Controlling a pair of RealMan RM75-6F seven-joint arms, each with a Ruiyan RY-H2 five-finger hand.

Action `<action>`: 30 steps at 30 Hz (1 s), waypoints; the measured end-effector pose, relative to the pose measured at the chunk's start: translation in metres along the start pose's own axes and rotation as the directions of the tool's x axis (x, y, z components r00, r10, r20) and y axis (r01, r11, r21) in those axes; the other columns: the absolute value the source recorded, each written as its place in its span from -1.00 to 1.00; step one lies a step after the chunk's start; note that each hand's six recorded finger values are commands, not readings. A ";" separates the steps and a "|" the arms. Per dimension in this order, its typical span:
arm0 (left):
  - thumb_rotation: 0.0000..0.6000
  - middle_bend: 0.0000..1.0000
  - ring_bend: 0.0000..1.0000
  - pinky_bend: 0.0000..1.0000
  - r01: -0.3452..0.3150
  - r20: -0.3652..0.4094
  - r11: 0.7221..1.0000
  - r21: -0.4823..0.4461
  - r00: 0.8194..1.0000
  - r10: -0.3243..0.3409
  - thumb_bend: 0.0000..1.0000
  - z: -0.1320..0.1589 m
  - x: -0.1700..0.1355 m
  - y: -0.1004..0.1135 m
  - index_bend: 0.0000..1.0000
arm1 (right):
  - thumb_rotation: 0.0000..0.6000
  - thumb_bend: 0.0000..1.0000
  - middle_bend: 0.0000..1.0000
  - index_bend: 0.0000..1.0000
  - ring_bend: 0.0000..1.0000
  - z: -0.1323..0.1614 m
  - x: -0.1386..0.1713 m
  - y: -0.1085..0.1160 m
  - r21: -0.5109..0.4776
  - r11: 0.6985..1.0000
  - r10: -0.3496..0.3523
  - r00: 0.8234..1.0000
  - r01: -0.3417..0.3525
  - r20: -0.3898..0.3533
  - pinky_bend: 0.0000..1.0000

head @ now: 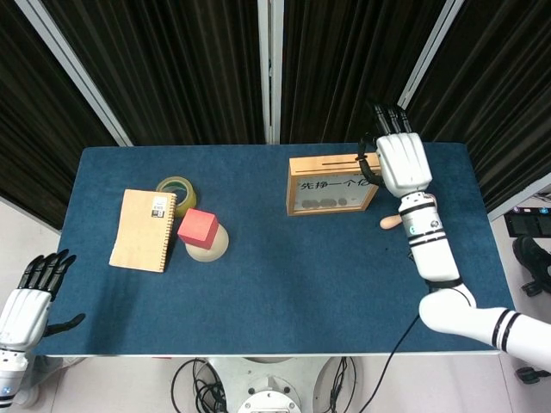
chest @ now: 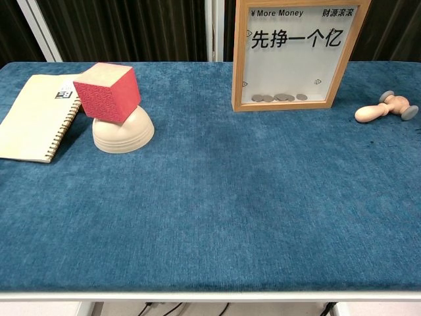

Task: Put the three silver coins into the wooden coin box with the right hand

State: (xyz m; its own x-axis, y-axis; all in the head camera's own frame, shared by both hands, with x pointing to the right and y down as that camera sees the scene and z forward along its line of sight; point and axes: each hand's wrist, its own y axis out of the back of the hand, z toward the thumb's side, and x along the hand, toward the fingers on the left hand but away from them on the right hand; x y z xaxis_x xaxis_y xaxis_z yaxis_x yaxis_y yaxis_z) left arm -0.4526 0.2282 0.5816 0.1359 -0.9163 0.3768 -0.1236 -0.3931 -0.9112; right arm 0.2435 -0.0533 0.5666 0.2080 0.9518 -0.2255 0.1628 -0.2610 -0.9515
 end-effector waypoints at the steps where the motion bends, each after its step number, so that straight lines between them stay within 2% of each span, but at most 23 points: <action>1: 1.00 -1.00 -1.00 -1.00 0.001 0.001 1.000 -0.005 1.000 -0.001 -0.92 0.001 0.000 -0.001 -0.97 | 1.00 -0.15 -0.92 0.48 -1.00 0.001 -0.007 -0.003 -0.004 1.000 0.026 0.999 -0.026 0.028 -1.00; 7: 1.00 -1.00 -1.00 -1.00 0.000 0.016 1.000 -0.013 1.000 0.000 -0.92 0.006 0.002 -0.002 -0.97 | 1.00 -0.14 -0.92 0.51 -1.00 0.023 -0.035 -0.023 -0.012 0.989 0.150 0.983 -0.149 0.107 -1.00; 13: 1.00 -1.00 -1.00 -1.00 -0.024 0.023 1.000 -0.018 0.999 0.024 -0.92 0.008 0.005 0.004 -0.97 | 1.00 -0.14 -0.92 0.52 -1.00 0.045 -0.047 -0.039 -0.017 0.972 0.235 0.964 -0.235 0.128 -1.00; 17: 1.00 -1.00 -1.00 -1.00 -0.020 0.015 1.000 -0.017 1.000 0.021 -0.92 0.005 0.004 0.004 -0.97 | 1.00 -0.14 -0.92 0.53 -1.00 0.047 -0.048 -0.044 0.004 0.966 0.256 0.957 -0.259 0.136 -1.00; 30: 1.00 -1.00 -1.00 -1.00 -0.018 0.012 1.000 -0.012 1.000 0.018 -0.92 0.003 0.004 0.005 -0.97 | 1.00 -0.14 -0.92 0.54 -1.00 0.035 -0.048 -0.044 0.049 0.960 0.264 0.950 -0.275 0.170 -1.00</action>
State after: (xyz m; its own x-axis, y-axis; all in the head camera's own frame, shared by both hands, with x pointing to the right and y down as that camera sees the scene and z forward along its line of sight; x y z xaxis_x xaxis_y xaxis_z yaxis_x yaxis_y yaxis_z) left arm -0.4492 0.2232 0.5783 0.1457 -0.9223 0.3580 -0.1382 -0.3773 -0.9157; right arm 0.1926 -0.0816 0.6122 0.0763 0.8624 -0.5005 0.0516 -0.5047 -0.8617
